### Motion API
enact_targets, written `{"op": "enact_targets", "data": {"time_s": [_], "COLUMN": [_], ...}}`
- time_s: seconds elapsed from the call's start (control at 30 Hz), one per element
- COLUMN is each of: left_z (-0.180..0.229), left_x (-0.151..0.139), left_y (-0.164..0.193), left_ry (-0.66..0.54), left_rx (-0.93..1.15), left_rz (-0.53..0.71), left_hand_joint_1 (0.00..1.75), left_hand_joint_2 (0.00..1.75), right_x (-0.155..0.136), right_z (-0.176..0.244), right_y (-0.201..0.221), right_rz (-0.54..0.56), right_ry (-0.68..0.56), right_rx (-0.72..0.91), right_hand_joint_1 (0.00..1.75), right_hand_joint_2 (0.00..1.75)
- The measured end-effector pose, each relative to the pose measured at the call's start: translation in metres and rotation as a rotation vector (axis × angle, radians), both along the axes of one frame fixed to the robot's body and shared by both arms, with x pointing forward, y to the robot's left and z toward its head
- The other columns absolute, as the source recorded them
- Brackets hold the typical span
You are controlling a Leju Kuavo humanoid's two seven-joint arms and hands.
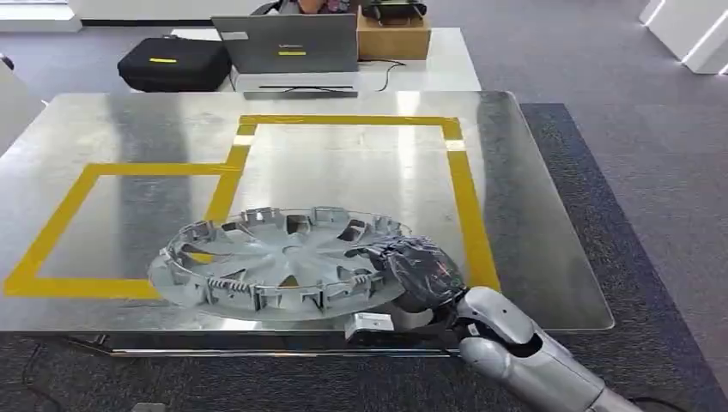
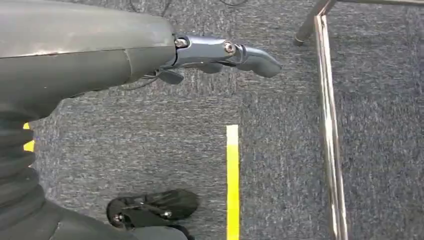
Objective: Take the parts from the cabinet and place them on the table.
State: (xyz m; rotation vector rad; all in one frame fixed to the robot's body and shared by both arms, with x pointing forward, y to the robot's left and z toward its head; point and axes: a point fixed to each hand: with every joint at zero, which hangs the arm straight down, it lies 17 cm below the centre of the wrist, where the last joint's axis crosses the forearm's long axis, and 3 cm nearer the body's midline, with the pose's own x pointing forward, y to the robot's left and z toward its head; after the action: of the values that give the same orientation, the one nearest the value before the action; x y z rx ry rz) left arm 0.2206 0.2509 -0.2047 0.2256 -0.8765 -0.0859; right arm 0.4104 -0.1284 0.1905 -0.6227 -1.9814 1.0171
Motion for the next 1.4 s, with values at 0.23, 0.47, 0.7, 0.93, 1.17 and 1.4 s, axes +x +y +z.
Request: {"op": "enact_targets", "data": {"time_s": [0.23, 0.47, 0.7, 0.93, 1.17, 1.4], "left_z": [0.000, 0.000, 0.000, 0.000, -0.003, -0.003], "left_x": [0.001, 0.001, 0.001, 0.006, 0.007, 0.010], "left_y": [0.002, 0.002, 0.003, 0.003, -0.002, 0.000], "left_ry": [-0.002, -0.003, -0.003, -0.004, 0.025, 0.020], "left_rx": [0.008, 0.011, 0.012, 0.014, 0.032, 0.040], "left_rz": [-0.015, -0.021, -0.019, -0.051, -0.111, -0.125], "left_hand_joint_1": [0.00, 0.00, 0.00, 0.00, 0.00, 0.00], "left_hand_joint_2": [1.75, 1.75, 1.75, 1.75, 1.75, 1.75], "right_x": [0.000, -0.001, 0.001, 0.027, 0.077, 0.111], "right_z": [-0.022, -0.029, -0.032, -0.056, -0.074, -0.073], "right_y": [0.000, 0.002, 0.002, -0.007, -0.016, -0.004], "right_rz": [0.004, 0.010, 0.005, -0.092, -0.217, -0.251], "right_ry": [0.036, 0.046, 0.049, 0.134, 0.204, 0.217], "right_rx": [-0.037, -0.049, -0.075, -0.200, -0.336, -0.373], "right_hand_joint_1": [1.75, 1.75, 1.75, 1.75, 1.75, 1.75], "right_hand_joint_2": [1.75, 1.75, 1.75, 1.75, 1.75, 1.75]}}
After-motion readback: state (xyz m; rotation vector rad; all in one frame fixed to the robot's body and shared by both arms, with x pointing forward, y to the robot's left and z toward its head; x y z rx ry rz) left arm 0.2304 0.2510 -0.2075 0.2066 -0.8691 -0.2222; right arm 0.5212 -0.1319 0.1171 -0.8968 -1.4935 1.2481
